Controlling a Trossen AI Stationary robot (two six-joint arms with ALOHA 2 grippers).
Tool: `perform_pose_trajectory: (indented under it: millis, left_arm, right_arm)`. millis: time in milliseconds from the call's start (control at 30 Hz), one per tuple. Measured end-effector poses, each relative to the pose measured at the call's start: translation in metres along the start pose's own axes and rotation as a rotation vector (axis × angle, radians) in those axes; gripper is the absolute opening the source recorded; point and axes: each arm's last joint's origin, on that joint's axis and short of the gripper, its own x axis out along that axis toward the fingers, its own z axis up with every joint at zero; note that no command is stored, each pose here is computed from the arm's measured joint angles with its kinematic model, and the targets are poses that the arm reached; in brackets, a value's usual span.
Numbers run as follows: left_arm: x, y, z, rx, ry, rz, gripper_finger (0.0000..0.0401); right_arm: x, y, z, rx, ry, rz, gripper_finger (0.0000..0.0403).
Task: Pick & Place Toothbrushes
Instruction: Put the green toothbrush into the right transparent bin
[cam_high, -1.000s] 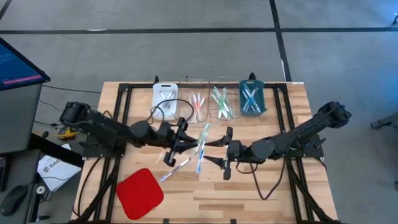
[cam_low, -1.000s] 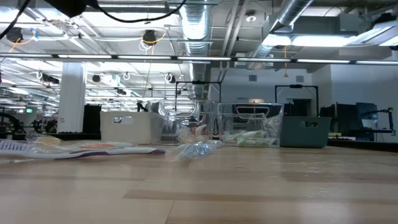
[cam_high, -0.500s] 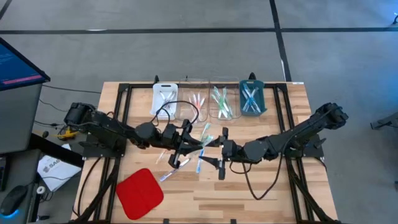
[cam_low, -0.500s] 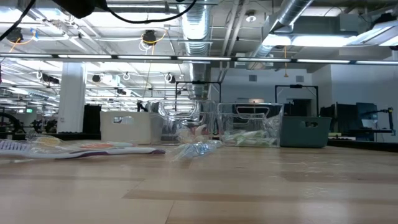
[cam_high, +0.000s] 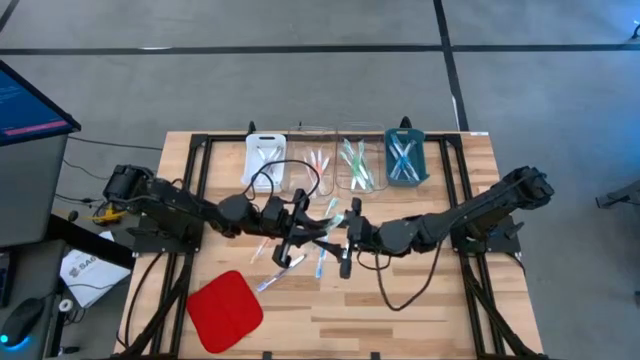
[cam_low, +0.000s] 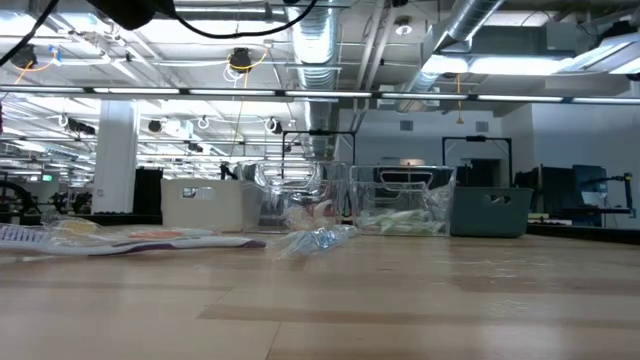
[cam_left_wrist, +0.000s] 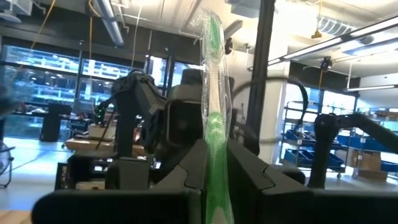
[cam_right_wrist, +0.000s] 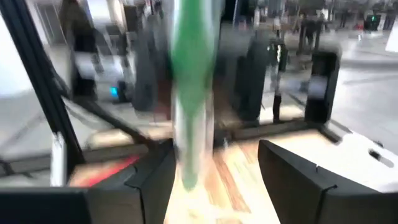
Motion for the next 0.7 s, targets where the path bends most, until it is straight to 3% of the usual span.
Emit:
perform_pose_trajectory:
  millis: [700]
  left_arm:
    - [0.000,0.012,0.001,0.008,0.006,0.023,0.0028]
  right_arm:
    - [0.004,-0.004,0.001,0.009,-0.014,-0.012,0.0200]
